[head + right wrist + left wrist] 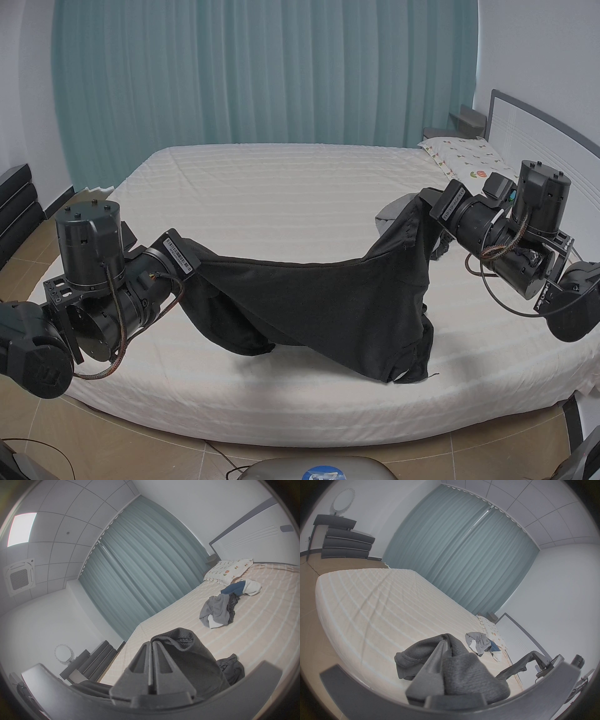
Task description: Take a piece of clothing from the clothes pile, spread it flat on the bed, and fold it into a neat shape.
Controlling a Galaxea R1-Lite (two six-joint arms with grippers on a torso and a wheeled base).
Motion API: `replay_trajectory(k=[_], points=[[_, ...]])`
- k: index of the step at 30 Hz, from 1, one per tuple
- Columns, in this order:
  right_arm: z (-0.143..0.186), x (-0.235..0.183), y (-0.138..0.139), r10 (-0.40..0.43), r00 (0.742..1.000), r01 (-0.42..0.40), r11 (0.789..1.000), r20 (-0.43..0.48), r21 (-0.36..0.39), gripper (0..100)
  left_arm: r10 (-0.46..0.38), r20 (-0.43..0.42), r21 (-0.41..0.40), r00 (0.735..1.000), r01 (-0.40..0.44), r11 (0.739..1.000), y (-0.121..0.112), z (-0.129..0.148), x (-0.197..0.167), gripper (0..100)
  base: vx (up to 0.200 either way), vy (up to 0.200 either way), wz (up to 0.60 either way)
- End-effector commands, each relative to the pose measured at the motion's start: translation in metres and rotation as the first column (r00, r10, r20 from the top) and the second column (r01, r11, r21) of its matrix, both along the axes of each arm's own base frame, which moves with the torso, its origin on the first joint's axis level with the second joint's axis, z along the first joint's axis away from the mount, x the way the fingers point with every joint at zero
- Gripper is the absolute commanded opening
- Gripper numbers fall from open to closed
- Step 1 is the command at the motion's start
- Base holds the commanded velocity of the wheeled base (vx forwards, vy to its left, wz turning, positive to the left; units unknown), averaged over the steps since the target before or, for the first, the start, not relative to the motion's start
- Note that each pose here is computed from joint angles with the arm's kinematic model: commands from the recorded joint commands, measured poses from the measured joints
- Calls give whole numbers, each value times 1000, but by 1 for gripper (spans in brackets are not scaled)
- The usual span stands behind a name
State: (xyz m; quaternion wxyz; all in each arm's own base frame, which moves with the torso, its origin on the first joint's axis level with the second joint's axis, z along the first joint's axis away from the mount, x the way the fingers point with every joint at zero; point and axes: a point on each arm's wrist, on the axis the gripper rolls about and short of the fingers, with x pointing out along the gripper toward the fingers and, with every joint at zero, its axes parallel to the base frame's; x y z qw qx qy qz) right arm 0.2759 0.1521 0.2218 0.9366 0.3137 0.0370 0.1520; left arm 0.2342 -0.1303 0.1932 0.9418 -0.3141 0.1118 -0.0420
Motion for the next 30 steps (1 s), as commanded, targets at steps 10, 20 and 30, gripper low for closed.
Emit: replay_trajectory(k=[10, 20, 30], points=[[-16, -5, -8, 19, 998, -20, 1000, -59, -10, 0, 1, -48, 25, 999, 0, 1000, 1, -15, -3, 0, 0, 60, 0], [-23, -21, -15, 24, 996, -27, 999, -88, -25, 0, -22, -103, 58, 994, 28, 998, 1, -33, -14, 0, -40, 0, 0], [2, -60, -34, 42, 999, -42, 999, -3, 19, 0, -55, -105, 54, 993, 61, 997, -3, -33, -24, 0, -200, 0, 0]])
